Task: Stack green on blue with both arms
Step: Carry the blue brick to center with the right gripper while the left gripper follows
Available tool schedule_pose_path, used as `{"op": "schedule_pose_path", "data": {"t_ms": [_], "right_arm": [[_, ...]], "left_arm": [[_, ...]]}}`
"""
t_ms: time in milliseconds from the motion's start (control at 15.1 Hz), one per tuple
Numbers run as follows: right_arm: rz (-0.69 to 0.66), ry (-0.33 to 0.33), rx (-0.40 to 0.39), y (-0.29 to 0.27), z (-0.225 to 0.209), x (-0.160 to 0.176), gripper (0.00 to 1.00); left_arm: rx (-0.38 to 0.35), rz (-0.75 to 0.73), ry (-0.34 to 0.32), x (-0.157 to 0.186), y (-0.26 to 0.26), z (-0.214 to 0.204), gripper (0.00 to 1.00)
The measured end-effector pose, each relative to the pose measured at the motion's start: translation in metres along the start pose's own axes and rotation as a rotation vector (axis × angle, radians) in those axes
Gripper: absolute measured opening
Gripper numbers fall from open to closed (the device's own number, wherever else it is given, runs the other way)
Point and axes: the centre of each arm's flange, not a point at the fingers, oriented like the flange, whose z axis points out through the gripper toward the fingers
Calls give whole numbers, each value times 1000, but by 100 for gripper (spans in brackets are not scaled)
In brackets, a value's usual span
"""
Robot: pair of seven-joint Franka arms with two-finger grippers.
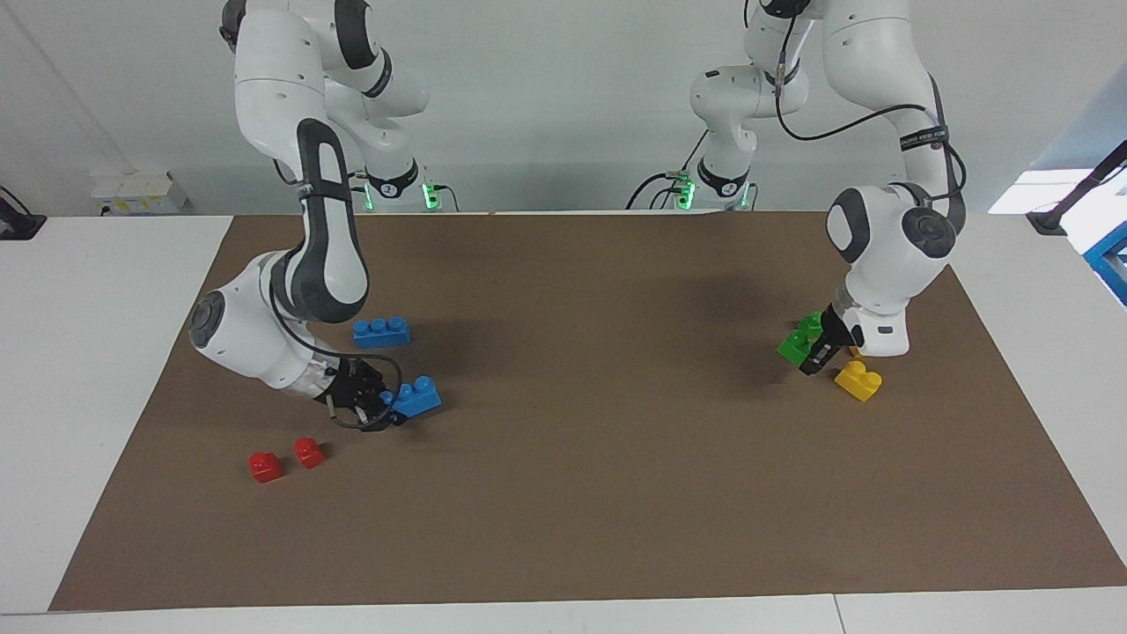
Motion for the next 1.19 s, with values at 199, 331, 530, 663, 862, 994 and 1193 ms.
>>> {"op": "schedule_pose_path", "data": {"t_ms": [199,331,530,663,862,994,1193], "right_arm": [[-7,-9,0,-19,1,-71,37],[-4,-9,-8,-27,15,-111,37],[25,25,34,-34,42,-152,37],[41,50,64,-32,62,-169,37],[58,74,86,-24,82,-179,37],[60,96,111,-18,96,-186,37],[63,118,127,-9,111,-189,37]], "left_arm": [[-27,-149,22,-20,9,-46,35],[-31,-240,24,-44,19,-74,35],[-59,-394,37,-74,24,-122,35],[-83,-520,44,-90,19,-150,35],[-84,-664,40,-120,26,-164,35],[-73,-699,37,-144,39,-161,35],[-60,-714,36,-174,53,-157,35]]}}
